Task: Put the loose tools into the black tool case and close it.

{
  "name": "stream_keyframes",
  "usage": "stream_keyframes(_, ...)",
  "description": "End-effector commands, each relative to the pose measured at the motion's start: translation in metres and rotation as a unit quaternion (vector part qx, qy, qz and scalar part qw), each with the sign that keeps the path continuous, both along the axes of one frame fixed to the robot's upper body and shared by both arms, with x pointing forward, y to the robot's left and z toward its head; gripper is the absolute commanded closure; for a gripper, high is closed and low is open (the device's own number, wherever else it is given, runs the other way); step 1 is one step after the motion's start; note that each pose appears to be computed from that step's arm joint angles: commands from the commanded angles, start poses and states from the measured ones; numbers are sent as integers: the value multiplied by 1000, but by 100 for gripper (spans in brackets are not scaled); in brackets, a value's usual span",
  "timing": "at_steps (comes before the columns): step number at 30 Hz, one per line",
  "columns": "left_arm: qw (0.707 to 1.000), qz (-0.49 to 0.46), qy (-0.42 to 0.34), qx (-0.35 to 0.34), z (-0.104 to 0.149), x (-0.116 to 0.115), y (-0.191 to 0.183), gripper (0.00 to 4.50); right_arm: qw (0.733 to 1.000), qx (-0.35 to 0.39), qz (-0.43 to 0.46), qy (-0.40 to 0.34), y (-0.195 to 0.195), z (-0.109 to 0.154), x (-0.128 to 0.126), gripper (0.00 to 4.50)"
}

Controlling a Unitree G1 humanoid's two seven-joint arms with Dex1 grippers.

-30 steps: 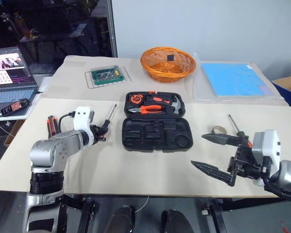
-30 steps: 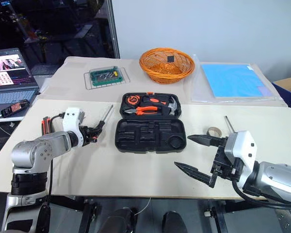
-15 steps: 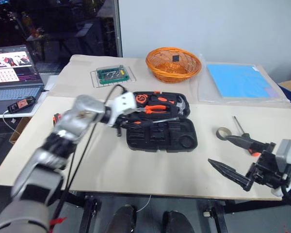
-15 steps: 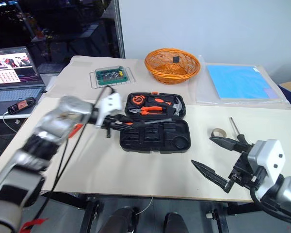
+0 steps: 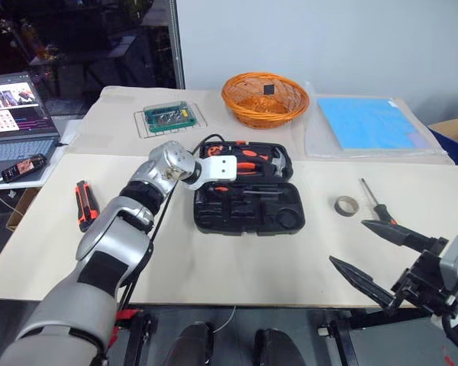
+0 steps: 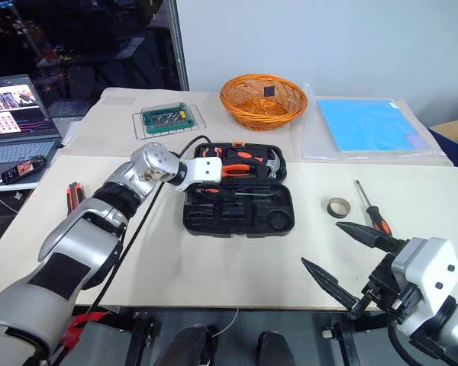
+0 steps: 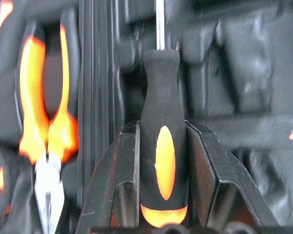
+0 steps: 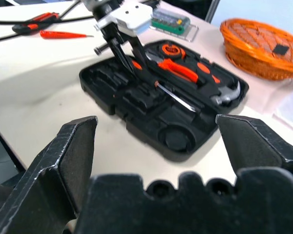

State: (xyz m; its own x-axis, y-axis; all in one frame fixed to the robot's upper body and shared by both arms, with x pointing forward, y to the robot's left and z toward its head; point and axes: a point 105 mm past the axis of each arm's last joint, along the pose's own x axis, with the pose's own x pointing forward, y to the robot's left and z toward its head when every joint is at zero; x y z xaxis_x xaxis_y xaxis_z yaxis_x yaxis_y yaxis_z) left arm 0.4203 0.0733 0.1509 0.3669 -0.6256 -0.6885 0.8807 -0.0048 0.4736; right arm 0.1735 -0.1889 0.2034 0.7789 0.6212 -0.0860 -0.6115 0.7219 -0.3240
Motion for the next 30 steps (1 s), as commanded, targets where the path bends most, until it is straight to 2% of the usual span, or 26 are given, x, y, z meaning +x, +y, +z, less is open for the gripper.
stream_keyframes(1,999,3,-19,-26,28,4,1,326,999,-10,0,-32,1,11,-2,0)
stream_keyframes(12,998,11,-46,36,16,10,1,326,999,-6,5,-39,7,12,1,0)
stream_keyframes(14,998,12,-56,7,25,12,-1,256,999,-7,4,-39,7,12,0,0)
stream_keyframes(17,995,-1,-10,-100,51,3,-6,162,999,-4,2,-38,8,12,-2,0)
stream_keyframes(20,980,11,53,-191,68,-4,2,162,999,-1,2,-37,9,11,-2,0)
stream_keyframes(23,947,88,91,-295,64,-1,11,240,999,5,3,-34,10,10,-1,0)
stream_keyframes(25,928,130,94,-337,59,1,12,317,999,8,2,-34,11,10,1,0)
stream_keyframes(28,904,185,60,-381,39,0,1,440,999,12,-7,-36,10,9,4,0)
stream_keyframes(30,892,223,46,-391,22,-2,-4,446,999,15,-13,-36,11,8,6,0)
